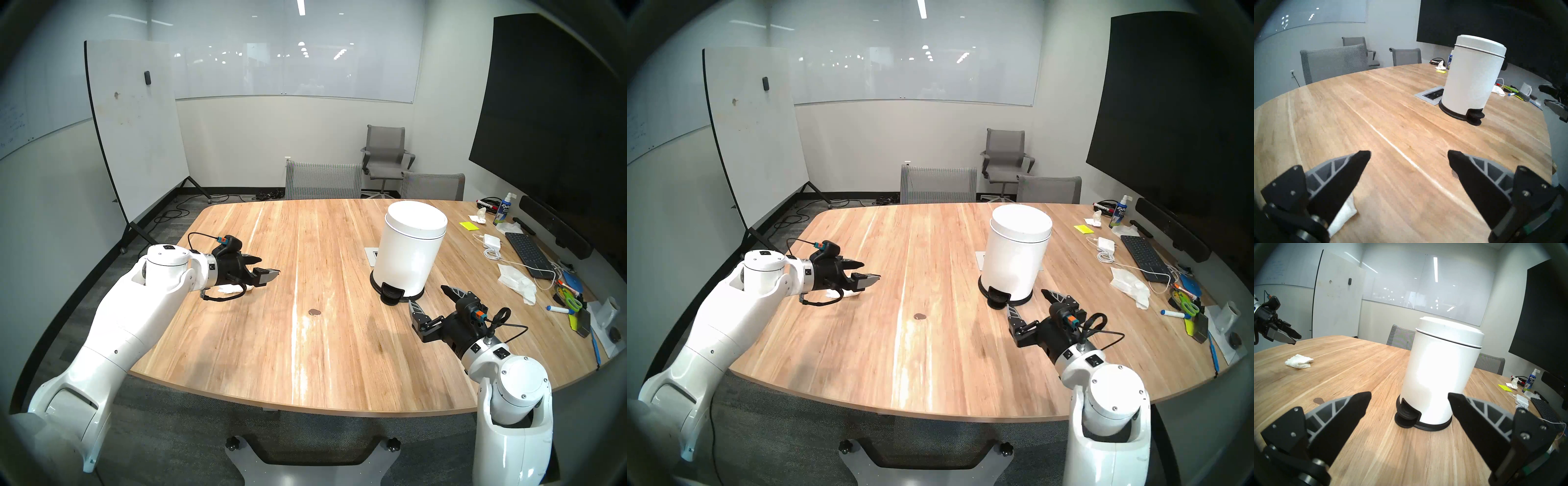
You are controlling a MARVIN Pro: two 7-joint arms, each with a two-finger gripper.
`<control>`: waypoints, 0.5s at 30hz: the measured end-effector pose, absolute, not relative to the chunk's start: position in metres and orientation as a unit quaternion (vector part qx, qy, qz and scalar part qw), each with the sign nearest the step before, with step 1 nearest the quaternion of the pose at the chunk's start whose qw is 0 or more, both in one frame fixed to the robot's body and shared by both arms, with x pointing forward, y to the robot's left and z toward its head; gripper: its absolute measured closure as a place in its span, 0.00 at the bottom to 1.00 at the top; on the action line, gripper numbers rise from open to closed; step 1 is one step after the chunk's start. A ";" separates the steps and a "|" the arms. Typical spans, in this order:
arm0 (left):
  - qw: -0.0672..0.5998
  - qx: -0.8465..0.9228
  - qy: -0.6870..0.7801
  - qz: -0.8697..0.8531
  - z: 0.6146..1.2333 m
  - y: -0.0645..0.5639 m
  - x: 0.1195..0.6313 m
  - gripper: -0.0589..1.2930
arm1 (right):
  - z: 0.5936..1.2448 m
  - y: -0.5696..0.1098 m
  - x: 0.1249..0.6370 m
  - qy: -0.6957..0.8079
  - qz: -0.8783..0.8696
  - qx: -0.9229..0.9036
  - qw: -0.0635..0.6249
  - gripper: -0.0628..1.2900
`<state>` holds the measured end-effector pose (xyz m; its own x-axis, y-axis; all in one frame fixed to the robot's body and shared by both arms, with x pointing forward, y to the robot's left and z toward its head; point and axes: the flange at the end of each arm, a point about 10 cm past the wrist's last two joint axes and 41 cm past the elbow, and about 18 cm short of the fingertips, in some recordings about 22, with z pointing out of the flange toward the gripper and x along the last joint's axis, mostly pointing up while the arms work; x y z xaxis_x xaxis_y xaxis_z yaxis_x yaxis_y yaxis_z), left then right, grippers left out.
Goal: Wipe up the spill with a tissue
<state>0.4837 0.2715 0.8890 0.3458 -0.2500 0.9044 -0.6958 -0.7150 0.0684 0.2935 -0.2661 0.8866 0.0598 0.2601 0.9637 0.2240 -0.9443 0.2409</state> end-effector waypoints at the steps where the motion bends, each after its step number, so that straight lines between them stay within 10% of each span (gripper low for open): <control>1: 0.227 0.788 -0.302 0.487 0.889 0.276 0.484 0.05 | 0.887 -0.266 0.294 0.166 0.665 0.728 0.014 0.04; 15: 0.199 0.794 -0.313 0.481 0.893 0.334 0.488 0.05 | 0.886 -0.266 0.294 0.166 0.665 0.728 0.014 0.04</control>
<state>0.4881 0.3341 0.8933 0.3412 -0.3065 0.8886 -0.6890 -0.7246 0.0146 0.2936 -0.2661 0.8864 0.0602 0.2599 0.9637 0.2240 -0.9444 0.2407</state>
